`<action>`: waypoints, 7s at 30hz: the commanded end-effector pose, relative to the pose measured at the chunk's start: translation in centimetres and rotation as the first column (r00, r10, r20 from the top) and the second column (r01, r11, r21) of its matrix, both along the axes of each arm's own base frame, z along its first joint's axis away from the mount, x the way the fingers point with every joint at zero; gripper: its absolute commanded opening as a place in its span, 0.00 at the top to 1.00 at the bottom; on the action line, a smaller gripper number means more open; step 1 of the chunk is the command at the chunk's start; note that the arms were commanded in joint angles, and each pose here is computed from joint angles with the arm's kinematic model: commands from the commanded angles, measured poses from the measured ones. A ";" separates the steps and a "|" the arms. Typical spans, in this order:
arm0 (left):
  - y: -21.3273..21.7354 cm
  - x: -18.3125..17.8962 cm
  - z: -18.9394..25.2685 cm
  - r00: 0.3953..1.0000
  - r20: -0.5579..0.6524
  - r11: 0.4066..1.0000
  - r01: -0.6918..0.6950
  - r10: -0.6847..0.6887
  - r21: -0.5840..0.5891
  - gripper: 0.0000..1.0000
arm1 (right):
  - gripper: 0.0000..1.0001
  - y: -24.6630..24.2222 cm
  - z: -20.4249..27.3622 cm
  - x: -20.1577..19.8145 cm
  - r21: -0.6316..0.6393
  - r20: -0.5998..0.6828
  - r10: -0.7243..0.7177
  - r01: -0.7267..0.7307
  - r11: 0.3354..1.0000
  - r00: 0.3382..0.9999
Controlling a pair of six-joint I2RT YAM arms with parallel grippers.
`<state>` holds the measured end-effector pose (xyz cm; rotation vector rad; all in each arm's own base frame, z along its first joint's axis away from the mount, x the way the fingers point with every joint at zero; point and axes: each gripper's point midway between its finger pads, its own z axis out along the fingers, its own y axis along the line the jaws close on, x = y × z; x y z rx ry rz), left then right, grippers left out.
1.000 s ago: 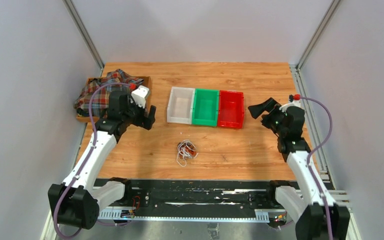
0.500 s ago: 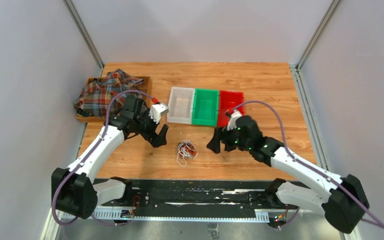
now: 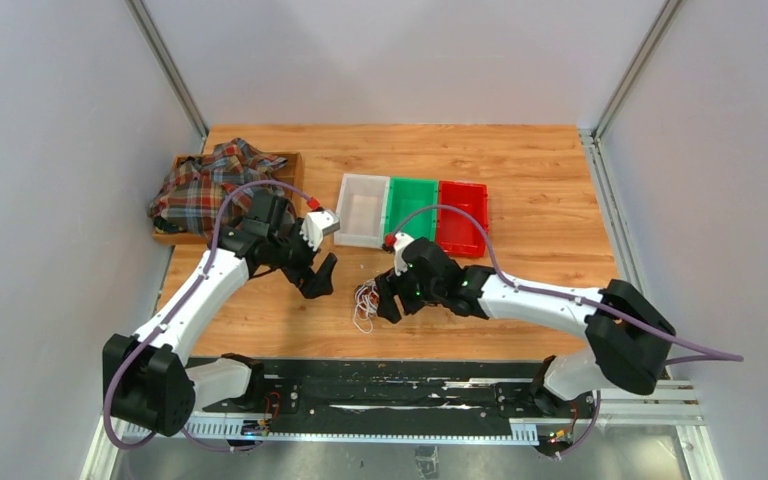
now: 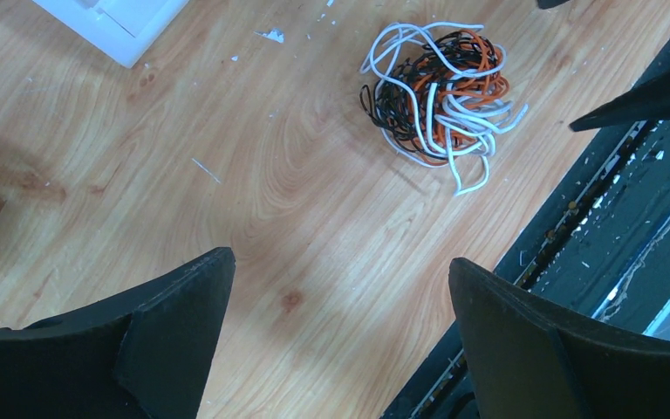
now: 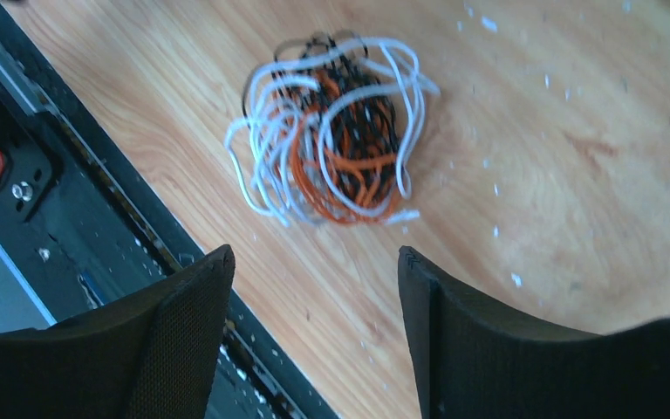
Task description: Untangle the cables
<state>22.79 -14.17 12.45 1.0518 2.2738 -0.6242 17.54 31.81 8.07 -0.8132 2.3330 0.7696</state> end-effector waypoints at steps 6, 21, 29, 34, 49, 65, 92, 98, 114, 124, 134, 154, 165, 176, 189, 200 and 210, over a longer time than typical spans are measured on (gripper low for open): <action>-0.1 -0.2 1.4 1.000 0.019 1.000 0.008 -0.008 -0.010 0.02 | 0.45 4.2 0.5 2.0 0.036 0.073 0.099 -0.102 0.994 0.992; -1.8 -0.1 1.4 0.997 -0.058 0.996 0.037 -0.041 -0.077 0.02 | 0.99 2.7 0.5 4.2 0.148 -0.031 -0.025 0.030 0.989 0.999; -3.7 -0.6 -0.1 0.986 -0.085 0.989 0.141 -0.144 -0.045 0.01 | 0.99 0.9 0.2 3.4 0.218 -0.107 -0.055 0.078 0.973 0.993; -5.1 0.0 -1.7 0.973 -0.111 0.979 0.202 -0.201 -0.008 0.03 | 0.99 0.2 -0.9 2.9 0.201 -0.136 -0.066 0.093 0.975 0.989; -7.7 -0.1 -4.8 0.908 -0.144 0.918 0.397 -0.393 0.004 0.20 | 1.00 -2.1 -2.0 3.4 0.171 -0.182 -0.129 0.161 0.972 0.975; -8.6 1.2 -6.0 0.905 -0.200 0.921 0.389 -0.375 0.035 0.75 | 0.99 -3.0 -2.7 3.2 0.155 -0.212 -0.146 0.181 0.971 0.966; -6.6 -3.7 7.4 0.957 -0.064 0.958 0.279 -0.283 -0.068 1.00 | 0.58 -0.4 8.5 3.1 0.281 0.230 -0.060 -0.008 0.960 0.971; -7.4 -4.1 9.1 0.954 -0.052 0.949 0.286 -0.295 -0.131 1.00 | 0.50 3.0 12.1 1.7 0.442 0.317 -0.027 -0.122 0.889 0.948; -8.4 -4.9 10.6 0.946 -0.075 0.933 0.293 -0.314 -0.210 1.00 | 0.34 6.5 11.9 1.7 0.494 0.320 -0.046 -0.125 0.861 0.946; -9.3 -6.0 12.6 0.933 -0.086 0.903 0.310 -0.348 -0.296 0.99 | 0.33 6.0 9.9 5.3 0.469 0.321 -0.226 0.053 0.882 0.920; -9.8 -6.8 15.9 0.926 -0.069 0.876 0.325 -0.372 -0.357 1.00 | 0.38 4.9 4.8 6.1 0.363 0.310 -0.246 0.125 0.923 0.918; -8.6 -4.9 29.9 0.913 0.339 0.882 0.340 -0.228 -0.324 1.00 | 0.44 1.6 -2.4 4.3 0.252 0.226 -0.266 0.207 0.945 0.937; -6.3 -2.7 37.8 0.826 0.564 0.921 0.237 -0.023 -0.309 1.00 | 0.41 -0.8 -4.8 3.2 0.203 0.199 -0.281 0.241 0.949 0.939; -4.1 -0.6 40.5 0.736 0.663 0.944 0.109 0.135 -0.313 1.00 | 0.37 -2.4 -3.2 2.7 0.236 0.213 -0.310 0.259 0.937 0.927; -5.7 -2.2 37.4 0.819 0.572 0.926 0.184 0.040 -0.329 1.00 | 0.16 -3.8 11.6 3.3 0.366 0.491 -0.257 0.070 0.928 0.833; -7.6 -3.2 30.4 0.914 0.393 0.919 0.235 -0.099 -0.315 1.00 | 0.12 0.2 26.1 1.7 0.333 0.726 -0.041 -0.299 0.894 0.686; -7.9 -4.7 30.1 0.915 0.374 0.895 0.288 -0.153 -0.340 1.00 | 0.17 5.2 27.8 2.5 0.337 0.726 0.046 -0.413 0.846 0.686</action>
